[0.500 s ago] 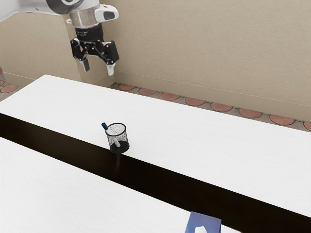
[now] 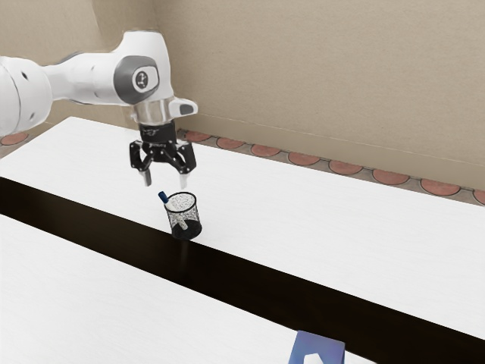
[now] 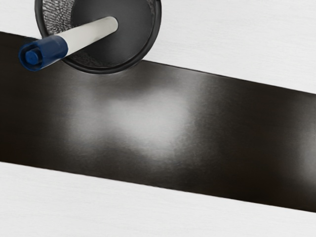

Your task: Take the marker out of the pen holder and place it to the left of the pen holder.

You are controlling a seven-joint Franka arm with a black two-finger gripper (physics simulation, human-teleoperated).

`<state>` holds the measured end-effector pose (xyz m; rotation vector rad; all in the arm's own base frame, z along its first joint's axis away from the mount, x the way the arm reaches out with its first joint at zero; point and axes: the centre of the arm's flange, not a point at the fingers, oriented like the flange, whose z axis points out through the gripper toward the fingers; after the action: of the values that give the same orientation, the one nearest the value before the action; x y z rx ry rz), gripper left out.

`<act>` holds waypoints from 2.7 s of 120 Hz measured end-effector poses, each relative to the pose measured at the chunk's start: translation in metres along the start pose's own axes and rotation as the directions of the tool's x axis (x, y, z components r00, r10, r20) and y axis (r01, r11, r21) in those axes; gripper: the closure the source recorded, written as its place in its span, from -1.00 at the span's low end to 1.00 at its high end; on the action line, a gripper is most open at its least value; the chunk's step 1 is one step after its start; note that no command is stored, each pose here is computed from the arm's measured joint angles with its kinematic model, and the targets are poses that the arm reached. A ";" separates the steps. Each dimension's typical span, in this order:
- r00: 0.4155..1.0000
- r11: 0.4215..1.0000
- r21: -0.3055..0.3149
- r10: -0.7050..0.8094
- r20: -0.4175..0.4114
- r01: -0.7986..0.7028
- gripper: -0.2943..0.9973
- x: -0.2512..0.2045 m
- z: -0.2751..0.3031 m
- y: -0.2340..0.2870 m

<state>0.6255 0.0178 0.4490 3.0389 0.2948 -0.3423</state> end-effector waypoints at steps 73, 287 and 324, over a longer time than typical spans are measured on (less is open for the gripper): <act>0.992 0.984 -0.170 -0.072 -0.102 0.054 -0.54 0.053 0.061 -0.102; 0.916 0.981 0.141 0.067 0.396 -0.133 0.67 0.034 0.037 -0.118; 0.768 0.953 0.299 -0.162 0.620 -0.040 0.67 0.058 0.096 -0.151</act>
<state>0.6305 0.1680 0.3351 2.9336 0.3099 -1.5109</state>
